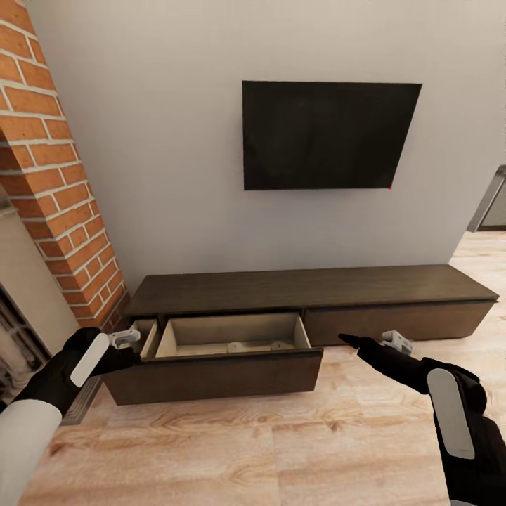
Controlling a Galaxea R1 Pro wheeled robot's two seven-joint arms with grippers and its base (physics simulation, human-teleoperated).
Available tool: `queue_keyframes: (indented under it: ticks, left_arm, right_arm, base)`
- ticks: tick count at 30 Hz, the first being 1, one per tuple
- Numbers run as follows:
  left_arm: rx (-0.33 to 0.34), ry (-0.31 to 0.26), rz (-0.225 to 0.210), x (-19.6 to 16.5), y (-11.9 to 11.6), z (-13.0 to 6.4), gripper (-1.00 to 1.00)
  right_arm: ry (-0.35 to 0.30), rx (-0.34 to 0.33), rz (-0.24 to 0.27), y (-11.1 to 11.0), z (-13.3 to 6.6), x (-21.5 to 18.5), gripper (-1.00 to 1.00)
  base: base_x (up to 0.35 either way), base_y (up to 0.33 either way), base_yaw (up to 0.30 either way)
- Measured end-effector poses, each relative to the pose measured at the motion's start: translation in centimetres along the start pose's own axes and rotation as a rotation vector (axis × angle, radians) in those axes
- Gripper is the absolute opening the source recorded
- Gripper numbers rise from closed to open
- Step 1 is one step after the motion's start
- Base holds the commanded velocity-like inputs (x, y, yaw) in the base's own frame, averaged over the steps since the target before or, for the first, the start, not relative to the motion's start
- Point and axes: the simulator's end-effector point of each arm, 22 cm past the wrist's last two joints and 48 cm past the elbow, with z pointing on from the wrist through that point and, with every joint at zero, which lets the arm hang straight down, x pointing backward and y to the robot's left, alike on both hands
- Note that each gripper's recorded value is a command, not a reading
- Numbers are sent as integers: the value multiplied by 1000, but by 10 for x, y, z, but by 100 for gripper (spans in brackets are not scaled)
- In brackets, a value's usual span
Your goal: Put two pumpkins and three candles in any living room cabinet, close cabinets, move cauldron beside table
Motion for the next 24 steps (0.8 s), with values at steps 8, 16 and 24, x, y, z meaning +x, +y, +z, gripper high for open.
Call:
queue_keyframes:
  ticks: [8, 16, 24]
  left_arm:
    - [11, -207, -63, -49, -3, -15, 100]
    - [-3, -378, -66, -21, -2, 11, 100]
    - [-23, -485, -27, 38, -9, 45, 100]
  right_arm:
    - [176, 229, -167, 10, 60, 92, 100]
    - [191, 352, -264, 10, 104, 188, 100]
    - [166, 454, -289, -30, 116, 267, 100]
  base:
    - [-9, 0, 0]
    - [0, 0, 0]
    - [0, 0, 0]
